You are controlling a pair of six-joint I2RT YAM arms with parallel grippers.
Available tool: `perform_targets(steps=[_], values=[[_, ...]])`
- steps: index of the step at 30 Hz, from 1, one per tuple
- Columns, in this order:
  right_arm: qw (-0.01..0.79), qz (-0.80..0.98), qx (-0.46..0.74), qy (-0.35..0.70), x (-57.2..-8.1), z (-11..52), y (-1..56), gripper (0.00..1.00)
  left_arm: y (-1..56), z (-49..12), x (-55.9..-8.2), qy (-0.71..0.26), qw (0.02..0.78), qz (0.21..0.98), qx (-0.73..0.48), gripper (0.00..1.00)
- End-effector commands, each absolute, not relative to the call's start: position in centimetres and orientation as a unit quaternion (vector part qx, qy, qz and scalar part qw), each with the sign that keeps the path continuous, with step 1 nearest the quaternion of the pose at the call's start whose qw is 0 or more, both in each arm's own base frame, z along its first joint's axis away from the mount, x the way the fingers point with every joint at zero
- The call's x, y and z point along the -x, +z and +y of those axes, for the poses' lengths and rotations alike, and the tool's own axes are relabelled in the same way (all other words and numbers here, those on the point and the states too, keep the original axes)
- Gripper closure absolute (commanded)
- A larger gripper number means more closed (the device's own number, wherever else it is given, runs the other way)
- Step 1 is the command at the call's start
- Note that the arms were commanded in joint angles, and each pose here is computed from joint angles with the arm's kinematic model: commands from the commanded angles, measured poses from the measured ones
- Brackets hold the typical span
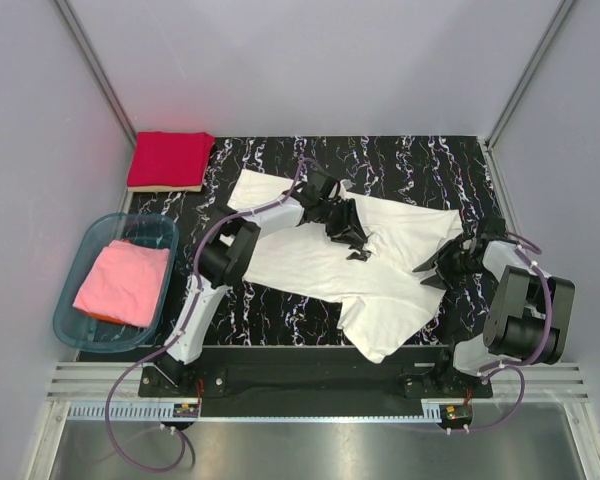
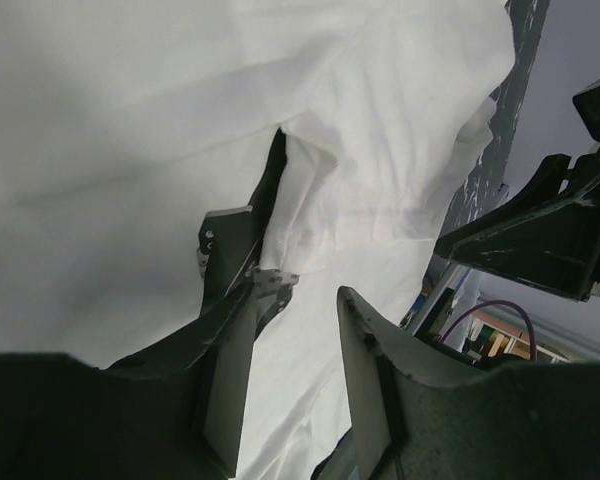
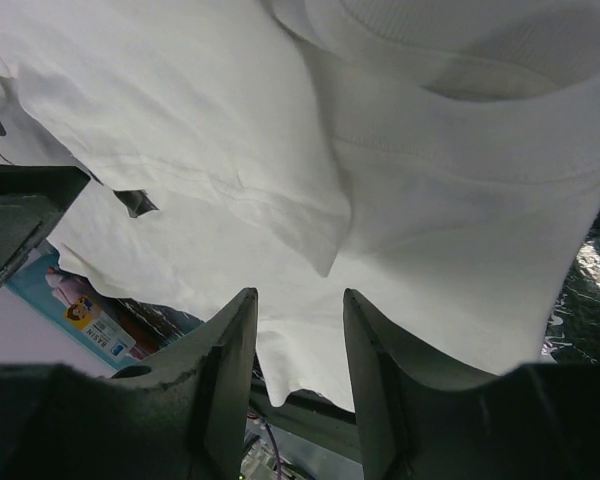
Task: Fold and stack the t-shirts
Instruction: Fold the tshirt
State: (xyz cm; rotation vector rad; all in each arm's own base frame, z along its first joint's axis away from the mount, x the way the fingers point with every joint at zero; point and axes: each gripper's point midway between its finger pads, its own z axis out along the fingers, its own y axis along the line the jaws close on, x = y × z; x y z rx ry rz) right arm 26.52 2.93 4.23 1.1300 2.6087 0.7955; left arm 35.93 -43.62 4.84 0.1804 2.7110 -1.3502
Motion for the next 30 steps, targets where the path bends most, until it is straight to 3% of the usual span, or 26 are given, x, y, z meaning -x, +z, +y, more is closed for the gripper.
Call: perform_targets(steps=[1,14,24,30], values=[[0.097,0.886,-0.371,0.260,-26.0,2.8,4.1,0.53,6.2,-45.5,-37.4,-0.465,0.085,0.879,-0.062,0.58],[0.094,0.885,-0.376,0.259,-26.2,2.4,4.1,0.51,3.4,-46.5,-36.8,-0.452,0.062,0.889,-0.025,0.55],[0.097,0.890,-0.373,0.242,-27.0,1.4,3.1,0.53,4.0,-46.7,-36.9,-0.455,0.065,0.888,-0.021,0.68],[0.100,0.886,-0.381,0.243,-27.4,0.6,3.1,0.54,4.8,-46.7,-37.0,-0.458,0.067,0.886,-0.018,0.66]])
